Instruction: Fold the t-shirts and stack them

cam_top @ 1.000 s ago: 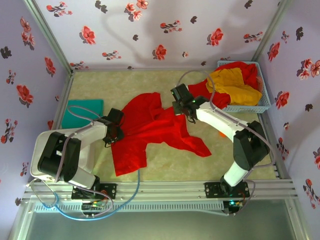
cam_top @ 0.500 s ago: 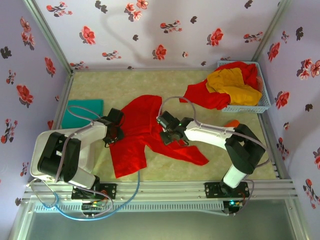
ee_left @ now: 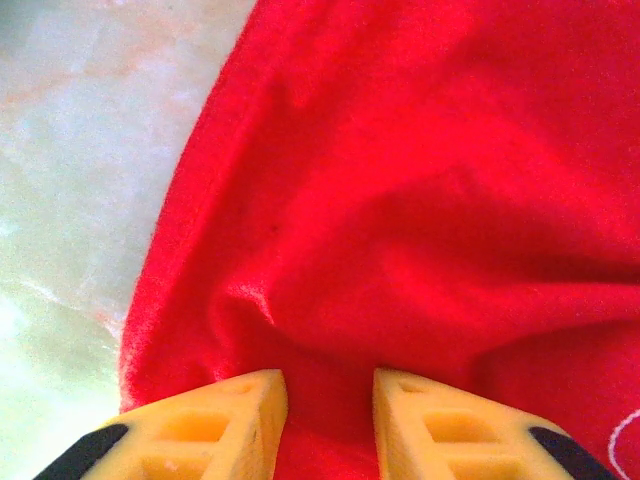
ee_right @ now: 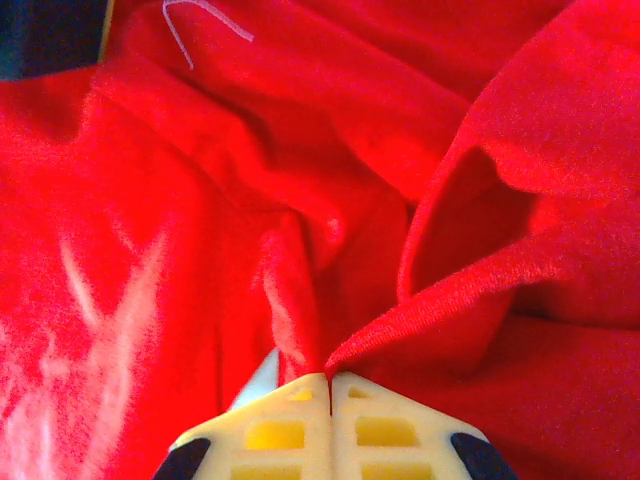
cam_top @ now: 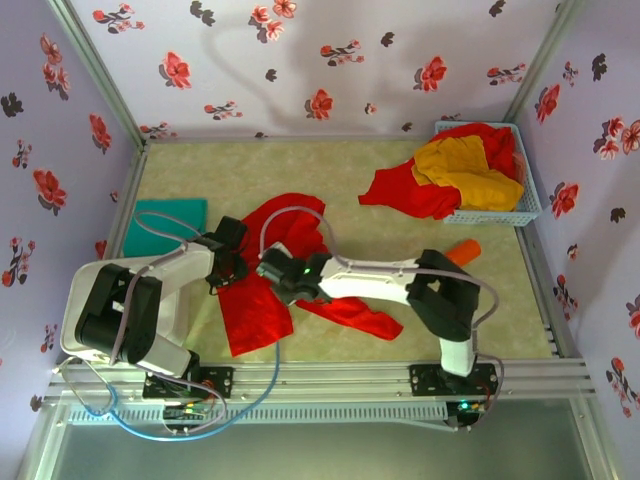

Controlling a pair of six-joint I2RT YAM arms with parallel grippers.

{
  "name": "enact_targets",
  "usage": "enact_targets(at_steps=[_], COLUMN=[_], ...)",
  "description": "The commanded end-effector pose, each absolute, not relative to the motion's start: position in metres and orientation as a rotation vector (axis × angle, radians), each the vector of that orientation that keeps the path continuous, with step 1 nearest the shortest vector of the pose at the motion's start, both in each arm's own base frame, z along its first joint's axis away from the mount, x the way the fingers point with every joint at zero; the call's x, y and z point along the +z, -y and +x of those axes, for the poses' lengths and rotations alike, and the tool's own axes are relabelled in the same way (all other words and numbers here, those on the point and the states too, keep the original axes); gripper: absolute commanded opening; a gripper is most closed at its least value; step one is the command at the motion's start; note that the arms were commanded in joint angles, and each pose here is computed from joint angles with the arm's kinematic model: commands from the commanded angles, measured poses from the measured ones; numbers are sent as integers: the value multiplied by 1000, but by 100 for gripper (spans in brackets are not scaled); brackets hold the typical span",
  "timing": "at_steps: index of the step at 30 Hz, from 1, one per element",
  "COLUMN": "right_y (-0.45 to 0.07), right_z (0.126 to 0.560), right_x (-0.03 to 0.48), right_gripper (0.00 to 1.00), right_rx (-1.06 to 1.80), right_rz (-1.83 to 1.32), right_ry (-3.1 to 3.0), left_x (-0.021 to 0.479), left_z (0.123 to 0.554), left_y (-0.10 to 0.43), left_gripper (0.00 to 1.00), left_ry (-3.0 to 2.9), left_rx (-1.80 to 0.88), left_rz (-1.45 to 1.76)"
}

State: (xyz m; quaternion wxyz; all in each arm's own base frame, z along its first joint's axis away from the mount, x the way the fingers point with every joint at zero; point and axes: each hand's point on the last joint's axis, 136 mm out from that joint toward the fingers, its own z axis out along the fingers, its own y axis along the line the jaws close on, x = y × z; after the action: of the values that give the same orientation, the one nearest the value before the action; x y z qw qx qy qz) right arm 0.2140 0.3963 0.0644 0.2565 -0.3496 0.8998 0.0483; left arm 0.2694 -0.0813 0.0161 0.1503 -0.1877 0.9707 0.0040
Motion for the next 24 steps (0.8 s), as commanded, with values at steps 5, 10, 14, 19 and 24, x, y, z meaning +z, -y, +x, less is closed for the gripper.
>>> enact_targets(at_steps=[5, 10, 14, 19, 24], right_y=[-383, -383, -368, -338, -309], right_z=[220, 213, 225, 256, 295], right_x=[65, 91, 116, 141, 130], right_gripper=[21, 49, 58, 73, 81], right_rx=[16, 194, 292, 411, 471], right_rz=[-876, -922, -851, -719, -622], right_ry=[-2441, -2418, -2432, -2450, -2538], left_x=[-7, -9, -9, -8, -8], left_z=[241, 240, 241, 243, 245], left_y=[73, 73, 73, 74, 76], left_gripper=[30, 31, 31, 31, 31], left_ry=[-2906, -2913, -2914, -2914, -2917], left_rx=[81, 86, 85, 80, 73], left_rz=[-546, -540, -534, -528, -522])
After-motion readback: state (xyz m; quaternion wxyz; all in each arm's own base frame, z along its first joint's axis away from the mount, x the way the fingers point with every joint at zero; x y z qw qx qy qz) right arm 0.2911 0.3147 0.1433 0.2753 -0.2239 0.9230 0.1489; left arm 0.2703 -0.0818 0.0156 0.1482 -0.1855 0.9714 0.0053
